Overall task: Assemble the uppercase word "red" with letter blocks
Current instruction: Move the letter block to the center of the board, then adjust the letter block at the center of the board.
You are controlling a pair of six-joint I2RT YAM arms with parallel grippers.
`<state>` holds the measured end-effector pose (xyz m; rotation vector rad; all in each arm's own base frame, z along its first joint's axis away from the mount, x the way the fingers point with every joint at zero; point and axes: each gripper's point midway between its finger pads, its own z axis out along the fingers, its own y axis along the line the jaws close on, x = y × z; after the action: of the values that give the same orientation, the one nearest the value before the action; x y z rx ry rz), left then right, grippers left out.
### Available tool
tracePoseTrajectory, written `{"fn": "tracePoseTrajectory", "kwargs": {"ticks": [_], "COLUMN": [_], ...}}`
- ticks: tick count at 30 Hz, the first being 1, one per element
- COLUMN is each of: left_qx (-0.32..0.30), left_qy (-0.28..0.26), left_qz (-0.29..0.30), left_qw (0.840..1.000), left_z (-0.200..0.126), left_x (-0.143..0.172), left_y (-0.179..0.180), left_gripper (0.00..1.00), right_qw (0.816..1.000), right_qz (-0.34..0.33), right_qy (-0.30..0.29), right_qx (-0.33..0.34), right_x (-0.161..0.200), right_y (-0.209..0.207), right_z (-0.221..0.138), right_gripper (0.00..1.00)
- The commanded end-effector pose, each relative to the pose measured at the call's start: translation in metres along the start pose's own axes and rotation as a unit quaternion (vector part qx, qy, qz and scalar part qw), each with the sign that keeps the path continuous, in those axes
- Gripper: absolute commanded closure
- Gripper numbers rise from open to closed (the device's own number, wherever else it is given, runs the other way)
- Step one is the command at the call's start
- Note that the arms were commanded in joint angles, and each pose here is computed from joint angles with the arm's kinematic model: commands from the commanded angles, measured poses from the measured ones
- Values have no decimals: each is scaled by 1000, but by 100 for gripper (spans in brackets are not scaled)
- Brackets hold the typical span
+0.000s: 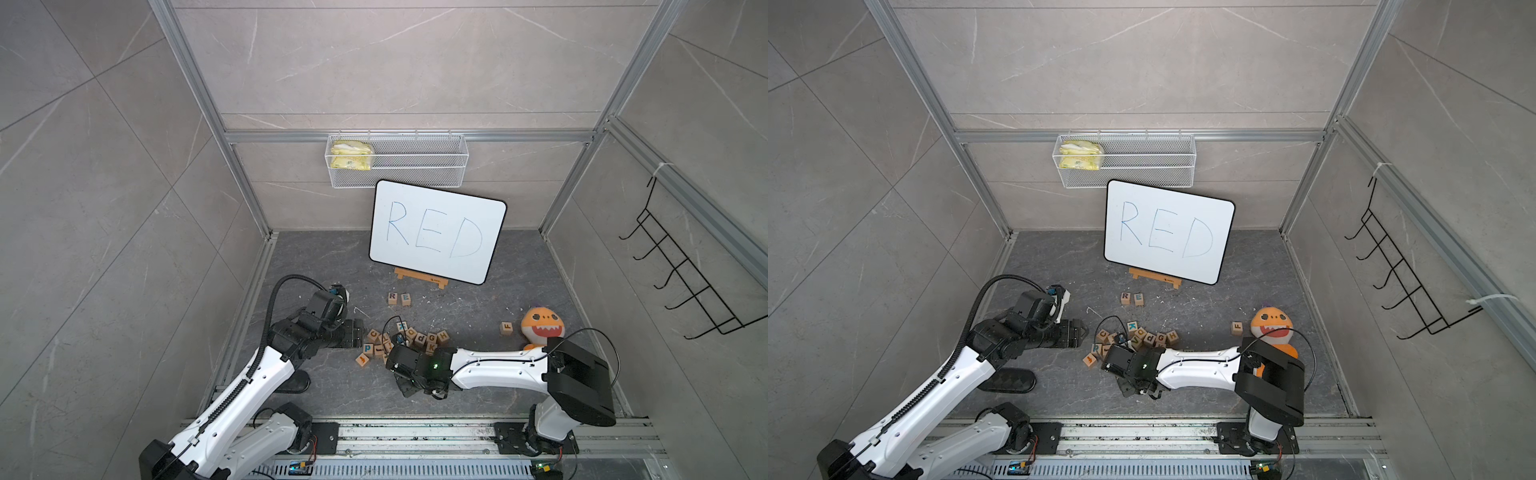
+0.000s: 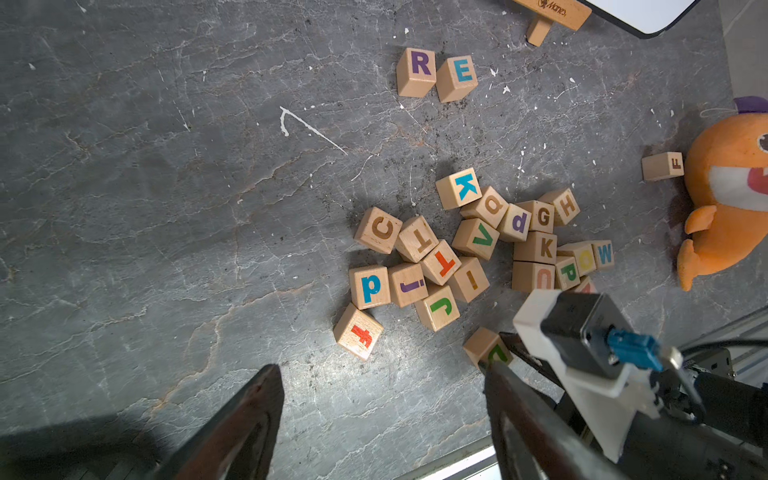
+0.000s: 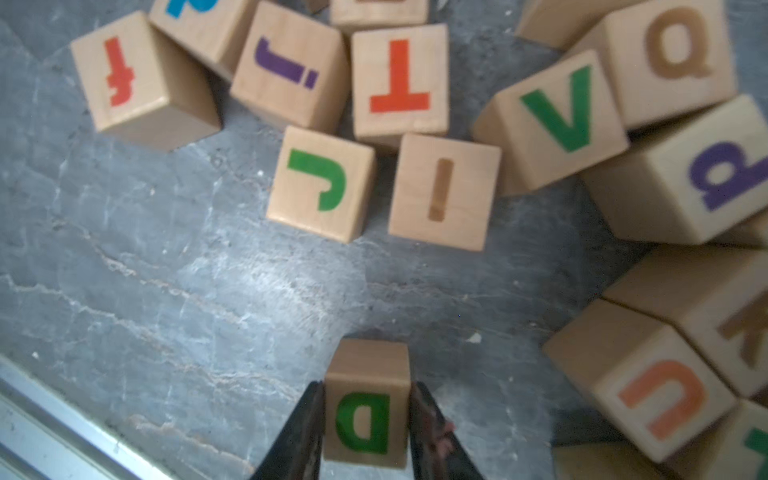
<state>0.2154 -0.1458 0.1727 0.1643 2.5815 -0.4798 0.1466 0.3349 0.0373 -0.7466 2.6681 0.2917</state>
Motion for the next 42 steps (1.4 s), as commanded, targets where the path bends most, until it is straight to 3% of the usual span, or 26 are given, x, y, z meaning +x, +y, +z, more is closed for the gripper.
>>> {"fn": "tracePoseTrajectory", "kwargs": {"ticks": [1,5,10,13,20,31,42], "left_qx": [0,-1,-2,-2,-4,-7,-7], "left_qy": [-18,-19,-18,-19,-18,-21,-26], "left_qz": [1,0,0,0,-1,-1,-1], "left_qw": [1000,1000,1000,1000,1000,1000,1000], "left_z": [-9,-9,-8,-8,-8,-9,-11], "left_x": [-9,-10,-9,-9,-9,-10,-11], "left_y": [-2,-2,-2,-2,-1,0,0], "left_gripper": [20,20,20,20,20,20,20], "right_qw": [1000,1000,1000,1000,998,994,989], "right_qz": [-9,-7,-5,8,54,105,133], "right_qy": [10,2,-14,-16,-11,-34,-57], "right_qx": [4,-6,-3,-1,10,0,39], "right_x": [11,9,10,18,37,28,18], "right_y": [-4,-1,-1,-4,-17,-8,-28], "right_z": [-1,-12,-30,-37,-26,-8,-2], "right_gripper": [58,44,42,47,83,85,83]}}
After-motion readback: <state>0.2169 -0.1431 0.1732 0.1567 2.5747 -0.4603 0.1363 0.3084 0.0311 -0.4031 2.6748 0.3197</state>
